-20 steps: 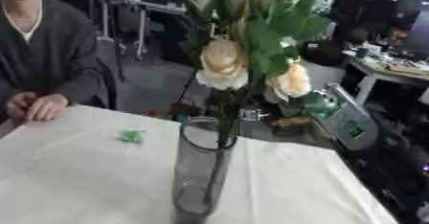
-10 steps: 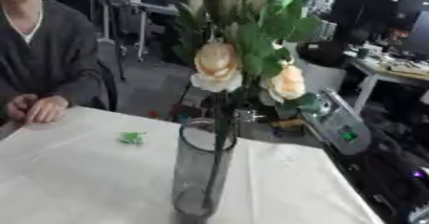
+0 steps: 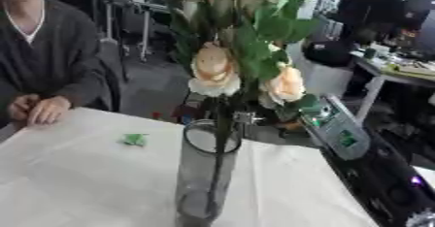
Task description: Arrange flowers into the vase.
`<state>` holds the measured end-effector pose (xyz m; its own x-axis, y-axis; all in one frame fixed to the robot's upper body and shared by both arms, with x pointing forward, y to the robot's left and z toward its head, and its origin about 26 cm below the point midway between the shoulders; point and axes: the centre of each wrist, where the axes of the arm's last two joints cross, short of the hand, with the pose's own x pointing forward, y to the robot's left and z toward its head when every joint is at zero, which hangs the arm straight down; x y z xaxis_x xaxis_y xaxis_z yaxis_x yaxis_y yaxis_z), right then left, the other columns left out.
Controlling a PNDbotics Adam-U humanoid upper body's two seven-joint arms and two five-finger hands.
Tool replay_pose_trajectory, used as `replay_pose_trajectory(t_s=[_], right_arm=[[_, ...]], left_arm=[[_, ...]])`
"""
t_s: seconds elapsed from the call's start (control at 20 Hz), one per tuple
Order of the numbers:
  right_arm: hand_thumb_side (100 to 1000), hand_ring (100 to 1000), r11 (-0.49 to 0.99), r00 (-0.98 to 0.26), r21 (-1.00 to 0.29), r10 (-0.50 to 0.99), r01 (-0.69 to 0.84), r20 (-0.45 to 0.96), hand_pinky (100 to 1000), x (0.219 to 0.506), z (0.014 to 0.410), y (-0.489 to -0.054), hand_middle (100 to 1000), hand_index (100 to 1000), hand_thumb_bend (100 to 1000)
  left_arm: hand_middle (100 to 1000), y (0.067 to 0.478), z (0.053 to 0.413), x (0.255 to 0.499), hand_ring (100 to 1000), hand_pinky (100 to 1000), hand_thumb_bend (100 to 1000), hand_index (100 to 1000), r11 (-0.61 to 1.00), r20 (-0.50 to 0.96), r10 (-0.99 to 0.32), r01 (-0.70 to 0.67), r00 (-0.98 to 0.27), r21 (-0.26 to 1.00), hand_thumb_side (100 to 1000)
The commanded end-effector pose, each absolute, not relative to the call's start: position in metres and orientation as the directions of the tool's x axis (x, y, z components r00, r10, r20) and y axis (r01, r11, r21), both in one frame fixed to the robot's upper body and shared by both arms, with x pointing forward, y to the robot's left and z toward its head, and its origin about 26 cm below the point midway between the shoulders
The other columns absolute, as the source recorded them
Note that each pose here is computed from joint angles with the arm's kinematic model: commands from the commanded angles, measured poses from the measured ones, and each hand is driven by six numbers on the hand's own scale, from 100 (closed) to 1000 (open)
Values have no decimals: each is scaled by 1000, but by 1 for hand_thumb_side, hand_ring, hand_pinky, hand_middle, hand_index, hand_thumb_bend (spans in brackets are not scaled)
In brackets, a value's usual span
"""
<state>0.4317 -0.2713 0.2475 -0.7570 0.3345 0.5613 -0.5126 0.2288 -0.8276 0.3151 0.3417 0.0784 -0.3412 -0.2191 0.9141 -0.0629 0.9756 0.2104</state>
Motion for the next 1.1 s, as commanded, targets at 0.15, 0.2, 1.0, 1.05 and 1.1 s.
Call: replay_pose_trajectory(t_s=[0.15, 0.2, 1.0, 1.05, 1.1], right_arm=[[839, 984, 191, -801, -854, 297, -484, 520, 860, 429, 256, -277, 929, 960, 205], [834, 987, 200, -798, -849, 291, -488, 528, 862, 428, 255, -278, 936, 962, 218], [829, 1000, 294, -781, -803, 219, -519, 585, 893, 427, 248, -272, 977, 978, 294], [827, 1000, 297, -781, -802, 217, -518, 585, 893, 427, 248, -271, 978, 978, 294], [827, 1000, 303, -782, -801, 213, -516, 585, 893, 426, 248, -270, 978, 979, 294]], left_arm=[[744, 341, 88, 318, 788, 786, 1000, 797, 976, 903, -216, -69, -370, 206, 765], [744, 341, 88, 319, 787, 786, 1000, 796, 976, 903, -215, -69, -371, 204, 765], [743, 337, 86, 319, 786, 787, 1000, 796, 980, 907, -198, -64, -373, 188, 765], [743, 337, 86, 319, 786, 787, 1000, 796, 980, 907, -197, -63, -373, 187, 765], [743, 337, 86, 319, 786, 787, 1000, 796, 981, 907, -196, -63, -373, 186, 765]])
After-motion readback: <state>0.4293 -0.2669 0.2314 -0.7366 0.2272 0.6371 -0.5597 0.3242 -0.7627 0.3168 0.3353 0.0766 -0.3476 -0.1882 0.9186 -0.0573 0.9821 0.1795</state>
